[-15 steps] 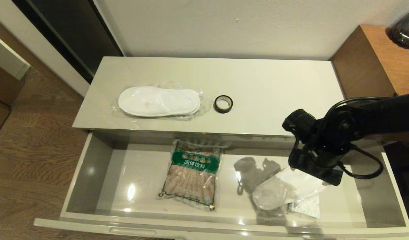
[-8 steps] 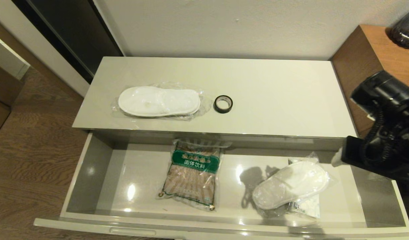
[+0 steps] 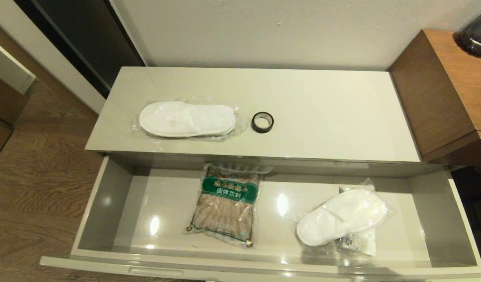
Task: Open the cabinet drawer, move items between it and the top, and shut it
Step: Pick up the disposable slippers on the table
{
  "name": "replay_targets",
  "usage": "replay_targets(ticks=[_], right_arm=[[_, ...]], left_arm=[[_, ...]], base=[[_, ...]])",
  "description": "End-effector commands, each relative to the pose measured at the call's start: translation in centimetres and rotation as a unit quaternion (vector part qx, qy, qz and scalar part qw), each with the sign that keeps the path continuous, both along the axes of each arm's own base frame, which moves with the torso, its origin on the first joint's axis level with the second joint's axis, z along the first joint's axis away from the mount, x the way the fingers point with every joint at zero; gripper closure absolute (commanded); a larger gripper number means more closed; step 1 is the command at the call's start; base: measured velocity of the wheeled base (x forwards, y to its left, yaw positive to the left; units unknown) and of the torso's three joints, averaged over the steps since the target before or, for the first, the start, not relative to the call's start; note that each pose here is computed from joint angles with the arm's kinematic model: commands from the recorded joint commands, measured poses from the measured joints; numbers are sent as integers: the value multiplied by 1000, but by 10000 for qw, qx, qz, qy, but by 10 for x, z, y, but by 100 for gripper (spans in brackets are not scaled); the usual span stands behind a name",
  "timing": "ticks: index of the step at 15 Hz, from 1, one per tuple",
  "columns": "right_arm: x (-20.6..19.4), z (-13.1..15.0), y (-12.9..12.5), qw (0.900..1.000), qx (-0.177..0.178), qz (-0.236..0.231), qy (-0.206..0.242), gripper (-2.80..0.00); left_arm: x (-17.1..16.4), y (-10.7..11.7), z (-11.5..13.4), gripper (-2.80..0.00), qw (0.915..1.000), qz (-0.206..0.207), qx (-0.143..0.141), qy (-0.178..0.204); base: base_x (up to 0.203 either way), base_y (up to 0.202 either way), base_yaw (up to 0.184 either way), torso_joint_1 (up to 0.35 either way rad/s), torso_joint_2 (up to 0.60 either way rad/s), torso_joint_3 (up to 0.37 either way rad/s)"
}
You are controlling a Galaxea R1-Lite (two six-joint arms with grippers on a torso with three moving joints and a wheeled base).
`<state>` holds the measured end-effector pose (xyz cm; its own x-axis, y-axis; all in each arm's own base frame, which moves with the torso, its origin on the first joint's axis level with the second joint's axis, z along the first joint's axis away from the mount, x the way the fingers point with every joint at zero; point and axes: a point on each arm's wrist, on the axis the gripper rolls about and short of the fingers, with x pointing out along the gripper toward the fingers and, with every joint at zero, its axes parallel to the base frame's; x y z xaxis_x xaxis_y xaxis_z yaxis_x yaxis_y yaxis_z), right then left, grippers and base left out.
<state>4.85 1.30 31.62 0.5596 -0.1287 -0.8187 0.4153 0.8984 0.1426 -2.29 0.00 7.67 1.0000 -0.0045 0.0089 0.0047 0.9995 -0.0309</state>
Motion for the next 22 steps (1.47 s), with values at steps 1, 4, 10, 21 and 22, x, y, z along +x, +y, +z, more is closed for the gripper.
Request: replay_targets(ticks=[1, 4, 10, 21, 22], right_arm=[[-49, 22, -22, 9961, 383, -33, -788, 0], [-88, 39, -36, 9820, 822, -187, -1691, 0], [-182, -28, -18, 9783, -355, -157, -2033, 0], [-146, -108, -9, 9565, -1085, 26, -2707, 0], [-138, -108, -9, 9497, -1098, -4, -2934, 0]], left_arm=[[0, 0, 0, 0, 10000, -1, 1, -1], [0, 0, 0, 0, 10000, -1, 1, -1], [0, 0, 0, 0, 10000, -1, -5, -1], [0, 0, 0, 0, 10000, -1, 2, -1], [0, 0, 0, 0, 10000, -1, 2, -1]], base=[[0, 0, 0, 0, 0, 0], [0, 0, 0, 0, 0, 0], [0, 0, 0, 0, 0, 0], [0, 0, 0, 0, 0, 0], [0, 0, 0, 0, 0, 0]])
